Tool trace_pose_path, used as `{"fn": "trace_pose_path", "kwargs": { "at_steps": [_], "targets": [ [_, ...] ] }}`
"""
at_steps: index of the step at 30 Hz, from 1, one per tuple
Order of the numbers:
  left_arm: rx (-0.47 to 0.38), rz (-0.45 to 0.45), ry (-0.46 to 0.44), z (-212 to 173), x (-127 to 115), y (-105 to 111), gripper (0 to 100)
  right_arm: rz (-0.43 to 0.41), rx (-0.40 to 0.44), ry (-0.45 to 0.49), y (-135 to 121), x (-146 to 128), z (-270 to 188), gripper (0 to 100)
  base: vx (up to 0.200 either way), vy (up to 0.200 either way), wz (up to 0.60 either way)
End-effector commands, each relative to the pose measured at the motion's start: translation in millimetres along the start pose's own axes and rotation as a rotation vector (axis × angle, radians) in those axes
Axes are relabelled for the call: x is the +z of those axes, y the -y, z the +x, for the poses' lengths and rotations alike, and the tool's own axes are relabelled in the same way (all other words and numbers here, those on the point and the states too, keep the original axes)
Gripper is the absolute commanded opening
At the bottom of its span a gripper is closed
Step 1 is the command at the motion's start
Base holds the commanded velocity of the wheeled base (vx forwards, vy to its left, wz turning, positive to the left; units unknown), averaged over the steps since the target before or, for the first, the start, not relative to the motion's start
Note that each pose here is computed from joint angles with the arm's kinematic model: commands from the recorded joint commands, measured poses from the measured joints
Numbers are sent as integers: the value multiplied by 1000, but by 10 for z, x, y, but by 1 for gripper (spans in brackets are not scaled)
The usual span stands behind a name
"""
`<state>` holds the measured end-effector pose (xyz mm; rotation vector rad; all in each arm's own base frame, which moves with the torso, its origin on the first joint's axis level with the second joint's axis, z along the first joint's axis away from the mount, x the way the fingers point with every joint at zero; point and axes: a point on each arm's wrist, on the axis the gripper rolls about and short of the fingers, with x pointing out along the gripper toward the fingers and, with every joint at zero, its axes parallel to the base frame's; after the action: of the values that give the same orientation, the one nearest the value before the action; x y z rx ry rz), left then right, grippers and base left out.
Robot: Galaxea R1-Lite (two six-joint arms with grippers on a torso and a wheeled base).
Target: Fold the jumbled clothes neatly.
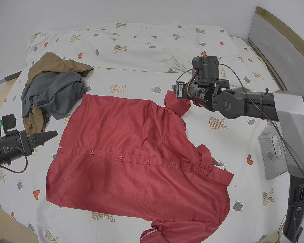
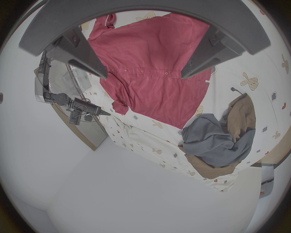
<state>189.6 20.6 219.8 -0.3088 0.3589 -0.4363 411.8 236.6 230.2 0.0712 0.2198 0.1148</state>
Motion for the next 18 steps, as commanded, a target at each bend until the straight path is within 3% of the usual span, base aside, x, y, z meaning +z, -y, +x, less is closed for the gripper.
{"fn": "trace_pose_path", "kwargs": {
  "at_steps": [1,5,6,7,8,11,12,13,16,18],
  "targets": [
    [-2,-3,-6,13,-23,-5,100,57,-4,15,46,31,86,100,0,0,0],
    [-4,-3,-7,14,-23,-3,100,126,-21,9,227,106,69,100,0,0,0],
    [-4,-3,-7,14,-23,-3,100,154,-24,-49,376,54,61,100,0,0,0],
    [-4,-3,-7,14,-23,-3,100,154,-24,-49,376,54,61,100,0,0,0],
    [-4,-3,-5,11,-22,0,100,239,46,-164,557,-16,-6,100,0,0,0],
    [-3,-5,-8,17,-25,-6,100,432,242,-354,810,-98,-92,100,0,0,0],
    [-3,-5,-8,17,-25,-6,100,461,269,-374,862,-100,-94,100,0,0,0],
    [-3,-3,-8,18,-27,-7,100,532,324,-435,1051,-152,-45,100,0,0,0],
    [-4,-4,-7,14,-23,-3,100,571,374,-486,1252,-215,-2,100,0,0,0],
    [-4,-4,-7,14,-23,-3,100,582,352,-522,1314,-339,43,100,0,0,0]
  ]
}}
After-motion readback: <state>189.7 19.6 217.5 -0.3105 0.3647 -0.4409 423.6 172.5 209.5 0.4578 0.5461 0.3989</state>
